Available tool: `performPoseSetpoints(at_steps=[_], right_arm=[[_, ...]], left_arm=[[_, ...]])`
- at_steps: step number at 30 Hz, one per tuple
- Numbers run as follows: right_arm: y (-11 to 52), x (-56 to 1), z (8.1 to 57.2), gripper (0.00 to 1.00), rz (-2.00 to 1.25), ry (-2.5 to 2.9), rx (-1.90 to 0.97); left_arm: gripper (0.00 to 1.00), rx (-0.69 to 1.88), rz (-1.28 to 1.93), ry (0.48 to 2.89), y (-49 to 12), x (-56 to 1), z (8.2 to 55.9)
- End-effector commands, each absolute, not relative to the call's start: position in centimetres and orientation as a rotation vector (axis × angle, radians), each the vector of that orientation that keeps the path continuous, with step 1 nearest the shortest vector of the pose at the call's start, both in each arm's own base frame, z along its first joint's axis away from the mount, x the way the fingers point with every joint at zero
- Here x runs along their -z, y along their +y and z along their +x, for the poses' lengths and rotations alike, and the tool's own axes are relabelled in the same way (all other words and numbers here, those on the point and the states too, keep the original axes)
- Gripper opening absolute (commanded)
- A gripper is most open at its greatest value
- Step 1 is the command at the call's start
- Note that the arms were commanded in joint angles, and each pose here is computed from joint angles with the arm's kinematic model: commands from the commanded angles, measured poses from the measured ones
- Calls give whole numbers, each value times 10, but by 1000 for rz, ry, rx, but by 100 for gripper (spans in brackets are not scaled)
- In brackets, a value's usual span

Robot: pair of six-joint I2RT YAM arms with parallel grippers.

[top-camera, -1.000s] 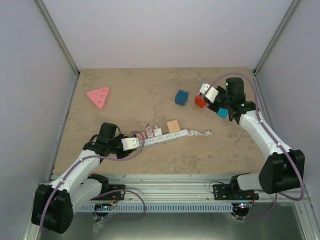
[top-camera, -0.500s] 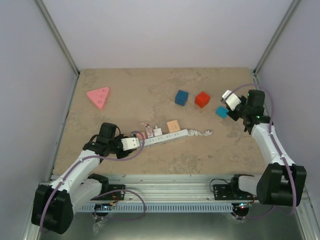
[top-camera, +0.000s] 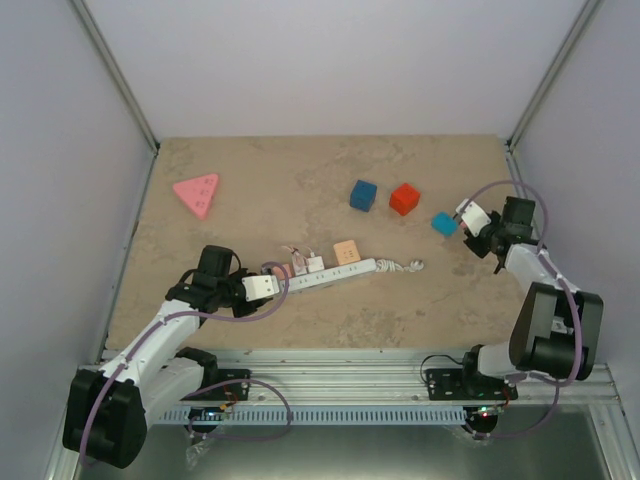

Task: Pull the plug off the socket
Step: Place the plug at the center of the board.

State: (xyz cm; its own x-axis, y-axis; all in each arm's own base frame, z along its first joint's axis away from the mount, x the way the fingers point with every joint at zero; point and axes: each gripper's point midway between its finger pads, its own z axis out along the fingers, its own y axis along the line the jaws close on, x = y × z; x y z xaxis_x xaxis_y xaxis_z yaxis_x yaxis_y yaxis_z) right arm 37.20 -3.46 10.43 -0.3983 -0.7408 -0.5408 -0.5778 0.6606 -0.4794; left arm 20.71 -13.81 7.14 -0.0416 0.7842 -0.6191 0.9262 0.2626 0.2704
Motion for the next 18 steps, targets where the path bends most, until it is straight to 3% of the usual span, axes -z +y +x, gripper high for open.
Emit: performPoseSetpoints(at_steps=[1, 18], right_arm=[[-38, -92, 380, 1, -1035, 2105, 274], [-29, -40, 353, 1, -1085, 2190, -4]], left_arm=[[0, 265, 1529, 1776, -144, -87, 213], [0, 266, 1532, 1777, -144, -87, 213]])
